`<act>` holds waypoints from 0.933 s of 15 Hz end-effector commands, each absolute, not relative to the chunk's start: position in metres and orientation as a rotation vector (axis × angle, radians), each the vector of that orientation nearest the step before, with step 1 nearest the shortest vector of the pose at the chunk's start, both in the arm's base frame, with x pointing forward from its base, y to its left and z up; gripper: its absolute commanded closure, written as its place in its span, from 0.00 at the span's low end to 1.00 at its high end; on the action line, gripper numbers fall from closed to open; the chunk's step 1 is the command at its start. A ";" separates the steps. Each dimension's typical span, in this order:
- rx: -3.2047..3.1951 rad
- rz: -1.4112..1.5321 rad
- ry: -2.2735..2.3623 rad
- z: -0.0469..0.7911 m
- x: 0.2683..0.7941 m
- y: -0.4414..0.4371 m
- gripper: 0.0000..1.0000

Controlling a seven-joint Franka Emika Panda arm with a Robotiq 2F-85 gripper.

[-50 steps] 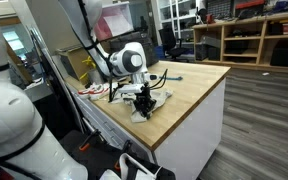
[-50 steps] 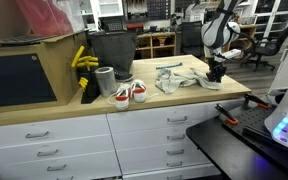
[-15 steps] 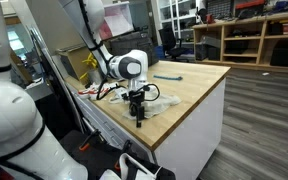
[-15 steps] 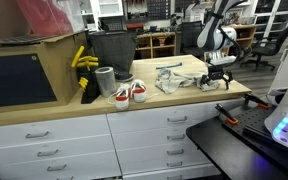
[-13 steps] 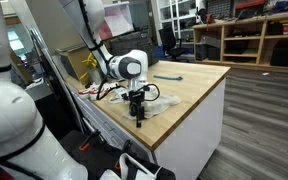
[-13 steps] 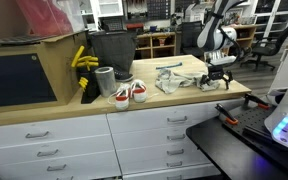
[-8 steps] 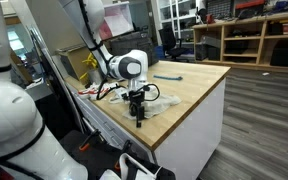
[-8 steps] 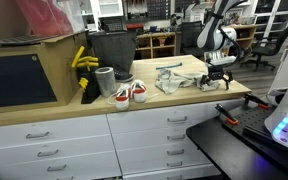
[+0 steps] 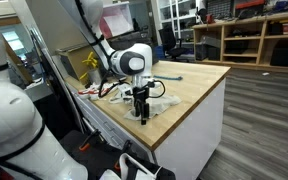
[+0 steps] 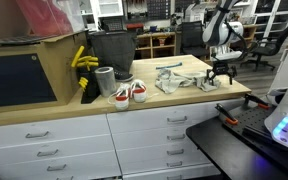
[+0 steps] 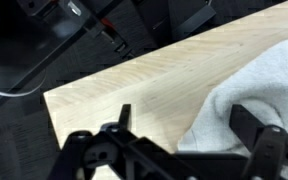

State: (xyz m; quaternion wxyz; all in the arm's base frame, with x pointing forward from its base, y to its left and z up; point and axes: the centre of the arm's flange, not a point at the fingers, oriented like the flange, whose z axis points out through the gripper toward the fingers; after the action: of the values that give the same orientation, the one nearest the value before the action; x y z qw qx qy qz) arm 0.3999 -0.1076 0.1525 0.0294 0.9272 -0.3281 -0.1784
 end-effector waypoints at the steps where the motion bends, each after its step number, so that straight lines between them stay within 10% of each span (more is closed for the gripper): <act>1: 2.926 -0.459 -1.036 0.191 0.387 -0.121 0.00; 14: 3.097 0.055 -1.024 0.307 0.473 -0.086 0.00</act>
State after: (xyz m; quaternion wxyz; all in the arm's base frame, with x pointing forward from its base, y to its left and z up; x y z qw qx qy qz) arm 0.4551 -0.0956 0.2867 -0.0506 0.9488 -0.3111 -0.0201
